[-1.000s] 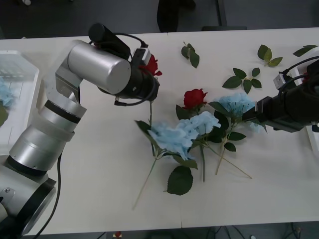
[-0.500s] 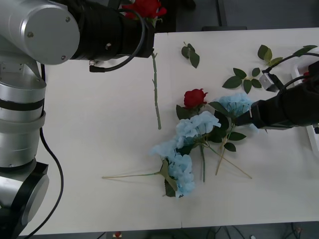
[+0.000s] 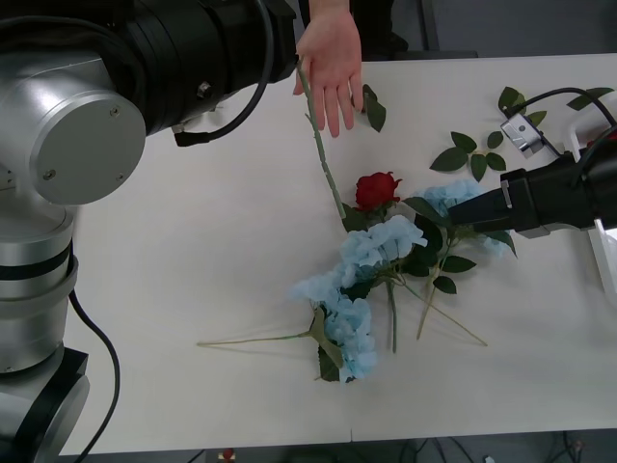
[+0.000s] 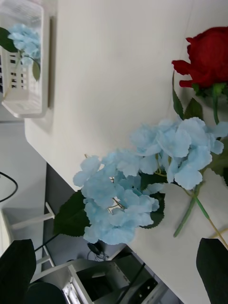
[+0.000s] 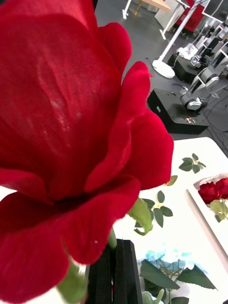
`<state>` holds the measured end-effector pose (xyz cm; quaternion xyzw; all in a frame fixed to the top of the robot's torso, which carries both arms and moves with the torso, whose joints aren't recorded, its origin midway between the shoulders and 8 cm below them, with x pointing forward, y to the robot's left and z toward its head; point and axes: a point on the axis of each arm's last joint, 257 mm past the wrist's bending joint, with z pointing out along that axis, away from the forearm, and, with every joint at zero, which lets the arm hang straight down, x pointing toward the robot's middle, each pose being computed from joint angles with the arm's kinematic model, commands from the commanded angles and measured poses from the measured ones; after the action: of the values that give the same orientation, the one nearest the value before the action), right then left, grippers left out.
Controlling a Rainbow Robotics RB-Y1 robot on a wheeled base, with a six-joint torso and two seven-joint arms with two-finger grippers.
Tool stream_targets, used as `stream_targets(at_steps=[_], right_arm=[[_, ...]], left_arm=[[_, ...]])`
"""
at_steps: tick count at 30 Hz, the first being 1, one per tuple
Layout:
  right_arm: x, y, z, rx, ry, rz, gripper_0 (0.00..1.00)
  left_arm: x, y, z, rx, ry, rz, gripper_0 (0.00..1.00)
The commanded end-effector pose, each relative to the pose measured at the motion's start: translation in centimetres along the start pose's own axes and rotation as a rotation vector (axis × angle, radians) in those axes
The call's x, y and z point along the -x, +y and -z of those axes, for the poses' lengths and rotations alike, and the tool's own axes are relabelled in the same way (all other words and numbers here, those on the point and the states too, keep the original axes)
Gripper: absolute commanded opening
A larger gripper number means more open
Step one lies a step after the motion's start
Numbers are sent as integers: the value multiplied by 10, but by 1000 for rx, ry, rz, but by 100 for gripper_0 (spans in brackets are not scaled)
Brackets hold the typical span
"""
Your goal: Place the red flowers into the right box and the blue flowers into the left box. If a person shows an open palm, hand one flower to the person first, then continue sorting.
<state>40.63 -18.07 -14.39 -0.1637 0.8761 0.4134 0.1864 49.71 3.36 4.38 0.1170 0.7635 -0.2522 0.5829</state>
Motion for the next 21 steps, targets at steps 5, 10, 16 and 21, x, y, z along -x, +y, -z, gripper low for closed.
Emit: stream_targets(at_steps=[5,10,16,21], right_arm=[[23,13,25,44,-33,101,98],[22,9,25,32,-29,106,99],[17,-15,25,-60,-4,121,99],[-10,-87,15,-324,90,91,98]], left_arm=[[6,-3,6,4,-32,-11,0],[8,-1,6,12,-36,-9,0],[6,0,5,12,-31,0,0],[6,0,5,12,-31,0,0]])
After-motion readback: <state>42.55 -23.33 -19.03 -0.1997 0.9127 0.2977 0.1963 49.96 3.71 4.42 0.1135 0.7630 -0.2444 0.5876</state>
